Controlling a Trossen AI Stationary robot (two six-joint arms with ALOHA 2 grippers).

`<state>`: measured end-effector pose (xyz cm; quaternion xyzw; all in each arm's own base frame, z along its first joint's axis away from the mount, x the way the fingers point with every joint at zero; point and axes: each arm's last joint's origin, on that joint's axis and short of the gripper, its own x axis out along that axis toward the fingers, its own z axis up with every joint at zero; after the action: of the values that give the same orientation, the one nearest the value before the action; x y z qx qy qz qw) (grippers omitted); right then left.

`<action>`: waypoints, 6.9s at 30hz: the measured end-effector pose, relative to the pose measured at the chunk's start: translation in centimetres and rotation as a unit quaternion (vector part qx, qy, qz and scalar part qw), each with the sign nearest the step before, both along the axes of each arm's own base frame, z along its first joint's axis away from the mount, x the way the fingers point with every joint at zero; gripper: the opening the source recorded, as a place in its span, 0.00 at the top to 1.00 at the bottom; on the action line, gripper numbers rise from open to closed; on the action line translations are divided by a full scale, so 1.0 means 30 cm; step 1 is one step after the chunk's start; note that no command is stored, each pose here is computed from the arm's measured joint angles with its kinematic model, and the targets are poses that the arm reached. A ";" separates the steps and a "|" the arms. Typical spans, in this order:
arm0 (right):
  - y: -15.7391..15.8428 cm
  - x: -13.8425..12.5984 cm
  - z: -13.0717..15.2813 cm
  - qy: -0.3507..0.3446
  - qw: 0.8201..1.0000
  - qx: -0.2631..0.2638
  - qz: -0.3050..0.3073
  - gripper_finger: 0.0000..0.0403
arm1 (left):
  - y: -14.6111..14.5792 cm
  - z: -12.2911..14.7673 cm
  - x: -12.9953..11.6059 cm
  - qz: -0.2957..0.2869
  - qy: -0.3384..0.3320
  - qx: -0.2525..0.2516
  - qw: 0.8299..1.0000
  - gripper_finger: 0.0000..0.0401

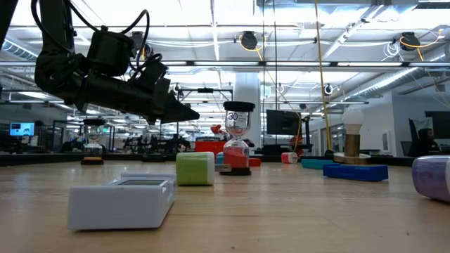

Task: Pick & Place Office items
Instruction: Put the top dark blue charger adapter into the black bin, then put the red digital timer into the blue bin

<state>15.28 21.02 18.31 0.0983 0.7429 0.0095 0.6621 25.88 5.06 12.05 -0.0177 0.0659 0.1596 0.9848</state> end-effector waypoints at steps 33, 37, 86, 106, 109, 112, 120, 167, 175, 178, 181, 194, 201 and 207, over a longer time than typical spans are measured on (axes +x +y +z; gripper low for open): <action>0.025 0.016 0.031 -0.017 0.996 0.088 0.012 1.00 | 0.000 -0.002 0.000 0.000 0.004 0.001 1.000 0.99; 0.016 0.025 0.058 -0.022 0.995 0.094 0.002 1.00 | 0.000 -0.002 0.000 0.000 0.004 0.001 1.000 0.99; -1.027 0.125 0.025 -0.579 0.754 -0.202 -0.236 1.00 | 0.032 0.079 0.206 0.004 0.058 -0.190 0.980 0.96; -1.058 0.102 0.011 -0.555 0.762 -0.217 -0.252 1.00 | 0.030 0.111 0.264 -0.001 0.229 -0.183 0.956 0.35; -1.058 0.102 0.011 -0.554 0.764 -0.221 -0.246 1.00 | 0.042 0.110 0.261 -0.024 0.236 -0.172 0.956 0.30; -1.058 0.102 0.011 -0.555 0.764 -0.220 -0.247 1.00 | 0.052 0.112 0.261 -0.038 0.239 -0.149 0.959 0.27; -1.056 0.129 0.011 -0.577 0.749 -0.209 -0.251 0.98 | 0.114 0.134 0.264 0.037 0.180 -0.174 0.967 0.31; -1.018 0.596 -0.211 -0.433 0.802 -0.204 -0.359 0.29 | 0.094 0.019 0.035 0.051 -0.027 -0.113 0.992 0.96; -1.030 0.619 -0.260 -0.402 0.805 -0.226 -0.374 0.40 | 0.094 0.019 0.035 0.052 -0.028 -0.115 0.992 0.96; -1.032 0.617 -0.261 -0.399 0.804 -0.232 -0.374 0.47 | 0.094 0.020 0.035 0.052 -0.028 -0.115 0.992 0.98; -1.033 0.615 -0.262 -0.397 0.805 -0.246 -0.365 0.55 | 0.095 0.019 0.035 0.052 -0.028 -0.117 0.991 0.99; -1.019 0.580 -0.154 -0.417 0.808 -0.255 -0.328 0.55 | 0.099 0.053 0.032 0.021 -0.076 -0.174 0.982 0.93; -0.971 0.474 -0.061 -0.608 0.724 -0.141 -0.293 0.65 | 0.106 0.147 0.017 -0.080 -0.181 -0.183 0.963 0.88; -0.963 0.371 -0.056 -0.623 0.703 -0.118 -0.322 0.71 | 0.102 0.173 0.018 -0.119 -0.210 -0.194 0.951 0.68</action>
<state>26.42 -7.86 16.65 0.2239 0.0798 -0.2328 0.9430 26.43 8.13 17.24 -0.2330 -0.1108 0.0184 0.9660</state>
